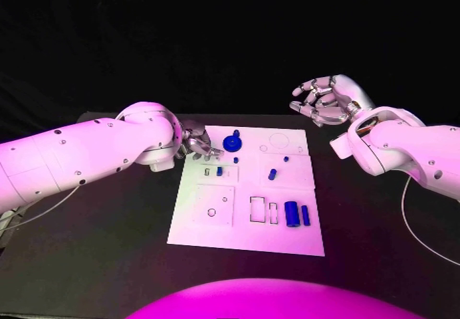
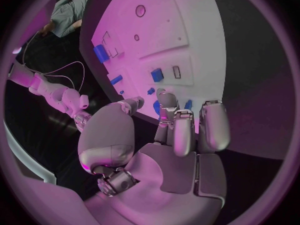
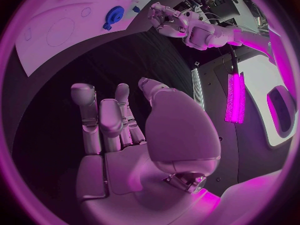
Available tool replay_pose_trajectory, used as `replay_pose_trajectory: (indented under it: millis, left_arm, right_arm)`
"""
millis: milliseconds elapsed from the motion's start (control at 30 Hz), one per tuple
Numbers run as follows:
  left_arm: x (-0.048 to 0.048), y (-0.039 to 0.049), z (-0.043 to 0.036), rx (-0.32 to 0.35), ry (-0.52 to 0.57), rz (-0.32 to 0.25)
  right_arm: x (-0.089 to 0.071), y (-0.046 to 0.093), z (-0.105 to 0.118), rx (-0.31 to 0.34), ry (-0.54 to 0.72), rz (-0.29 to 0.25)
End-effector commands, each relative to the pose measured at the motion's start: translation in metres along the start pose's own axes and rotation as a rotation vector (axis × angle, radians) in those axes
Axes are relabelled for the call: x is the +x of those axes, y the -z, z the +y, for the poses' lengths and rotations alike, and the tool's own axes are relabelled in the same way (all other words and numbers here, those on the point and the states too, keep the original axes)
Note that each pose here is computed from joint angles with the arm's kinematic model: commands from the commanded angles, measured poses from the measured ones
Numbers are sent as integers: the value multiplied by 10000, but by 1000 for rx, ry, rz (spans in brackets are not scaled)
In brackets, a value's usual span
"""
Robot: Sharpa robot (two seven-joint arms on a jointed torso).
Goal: Assemble the parts on the task board
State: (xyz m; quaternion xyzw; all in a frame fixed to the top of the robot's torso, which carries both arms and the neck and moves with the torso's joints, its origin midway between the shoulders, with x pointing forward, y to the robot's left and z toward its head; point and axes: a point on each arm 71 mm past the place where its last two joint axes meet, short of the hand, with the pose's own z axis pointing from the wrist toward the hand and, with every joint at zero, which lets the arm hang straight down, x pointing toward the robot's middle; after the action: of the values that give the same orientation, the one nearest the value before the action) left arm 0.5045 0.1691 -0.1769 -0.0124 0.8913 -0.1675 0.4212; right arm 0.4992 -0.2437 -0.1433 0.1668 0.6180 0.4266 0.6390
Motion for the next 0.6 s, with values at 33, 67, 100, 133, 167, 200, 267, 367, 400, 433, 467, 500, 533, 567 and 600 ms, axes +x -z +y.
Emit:
replay_pose_trajectory:
  millis: [33,67,100,133,167,200,267,367,400,433,467,500,533,567,600]
  left_arm:
    - [-113,47,18,8,21,34]
    - [-176,60,38,6,28,33]
    - [-228,67,55,3,33,30]
    - [-291,70,75,-1,39,26]
    - [-347,66,95,-5,44,23]
    - [-386,61,109,-9,47,20]
    - [-451,41,129,-17,50,15]
    - [-548,-18,151,-37,38,1]
    - [-574,-43,155,-44,31,-3]
    - [-597,-70,159,-51,26,-5]
    - [-614,-91,163,-57,22,-6]
    - [-629,-119,168,-64,17,-4]
    - [-639,-147,175,-73,11,0]
    - [-642,-169,180,-79,5,5]
    - [-641,-196,186,-87,-1,14]
  right_arm:
    - [11,1,-2,-7,-2,11]
    - [11,1,-4,-7,-2,11]
    - [12,1,-6,-6,-2,11]
    - [13,1,-8,-6,-2,12]
    - [14,1,-10,-5,-2,12]
    - [16,1,-12,-5,-2,12]
    - [20,0,-15,-4,-3,13]
    - [32,-2,-20,-2,-5,15]
    - [37,-2,-22,-2,-6,16]
    - [42,-2,-23,-2,-6,17]
    - [47,-2,-23,-2,-7,18]
    - [52,-3,-23,-2,-8,19]
    - [57,-3,-23,-2,-8,20]
    - [61,-4,-23,-2,-9,21]
    - [65,-4,-23,-2,-9,22]
